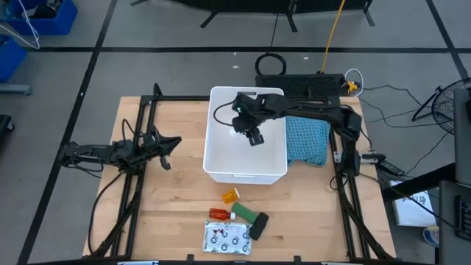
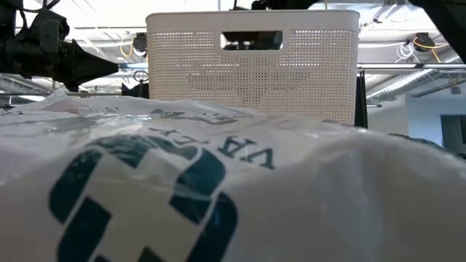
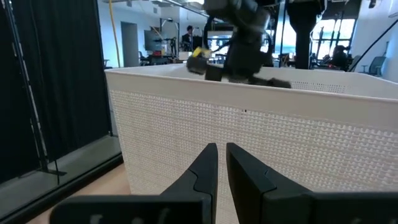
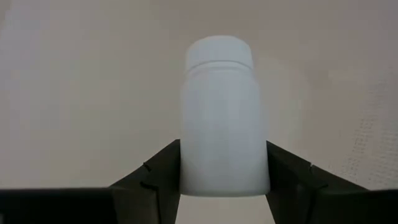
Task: Pick & place medical supplies in basket/bin
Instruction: Put the white pill bottle into the white bin
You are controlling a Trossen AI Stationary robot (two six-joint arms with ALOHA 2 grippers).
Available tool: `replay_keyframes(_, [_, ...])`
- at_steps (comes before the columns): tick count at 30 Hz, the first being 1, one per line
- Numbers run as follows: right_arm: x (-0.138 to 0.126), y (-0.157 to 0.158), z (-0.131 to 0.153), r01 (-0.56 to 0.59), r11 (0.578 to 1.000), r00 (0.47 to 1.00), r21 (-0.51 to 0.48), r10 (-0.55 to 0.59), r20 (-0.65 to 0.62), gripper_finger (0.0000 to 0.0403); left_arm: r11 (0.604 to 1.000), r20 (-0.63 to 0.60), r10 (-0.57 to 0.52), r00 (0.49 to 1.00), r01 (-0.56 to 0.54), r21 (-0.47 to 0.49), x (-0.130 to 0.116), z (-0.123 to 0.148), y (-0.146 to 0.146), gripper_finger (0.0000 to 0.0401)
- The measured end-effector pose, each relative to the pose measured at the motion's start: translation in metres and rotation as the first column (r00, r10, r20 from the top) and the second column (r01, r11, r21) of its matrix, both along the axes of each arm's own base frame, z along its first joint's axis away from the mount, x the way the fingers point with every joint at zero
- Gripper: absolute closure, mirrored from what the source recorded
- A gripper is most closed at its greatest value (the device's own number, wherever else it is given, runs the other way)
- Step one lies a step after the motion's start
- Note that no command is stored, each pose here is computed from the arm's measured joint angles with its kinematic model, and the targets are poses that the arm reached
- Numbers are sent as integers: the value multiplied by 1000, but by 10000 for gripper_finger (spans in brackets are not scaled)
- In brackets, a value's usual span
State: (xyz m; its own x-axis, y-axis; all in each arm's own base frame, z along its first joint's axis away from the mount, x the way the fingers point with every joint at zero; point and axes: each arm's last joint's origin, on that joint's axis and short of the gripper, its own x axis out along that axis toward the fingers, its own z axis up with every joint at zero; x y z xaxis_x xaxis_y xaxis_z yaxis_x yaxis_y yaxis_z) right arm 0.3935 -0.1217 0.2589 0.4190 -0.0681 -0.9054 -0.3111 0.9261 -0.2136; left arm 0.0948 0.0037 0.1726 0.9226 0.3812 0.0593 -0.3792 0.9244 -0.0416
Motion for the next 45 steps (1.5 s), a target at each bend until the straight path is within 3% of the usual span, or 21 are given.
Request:
replay_keyframes(6, [10,-2,-28,-44,996,998,78,48,-41,227,1000,-1,0,1000,0,0,0,0,0,366])
replay_keyframes(19, [15,-4,-61,26,991,989,133,-6,-149,224,1000,0,2,1000,-2,16,0,1,0,366])
replay_keyframes(28, [13,-3,-52,78,988,989,133,-60,-137,155,1000,0,2,1000,-2,28,0,1,0,366])
replay_keyframes(31, [12,-5,-49,103,992,985,67,-93,-148,137,1000,2,1,1000,-1,23,0,1,0,366])
replay_keyframes(37, [-2,-6,-17,130,983,980,-129,-147,-133,127,1000,10,-1,1000,1,5,0,1,0,366])
replay_keyframes(43, [-34,13,51,193,950,980,-247,-199,0,132,1000,11,-2,1000,2,4,0,1,0,366])
replay_keyframes(45, [-49,27,77,204,949,979,-241,-192,71,136,1000,11,-1,1000,1,4,0,1,0,366])
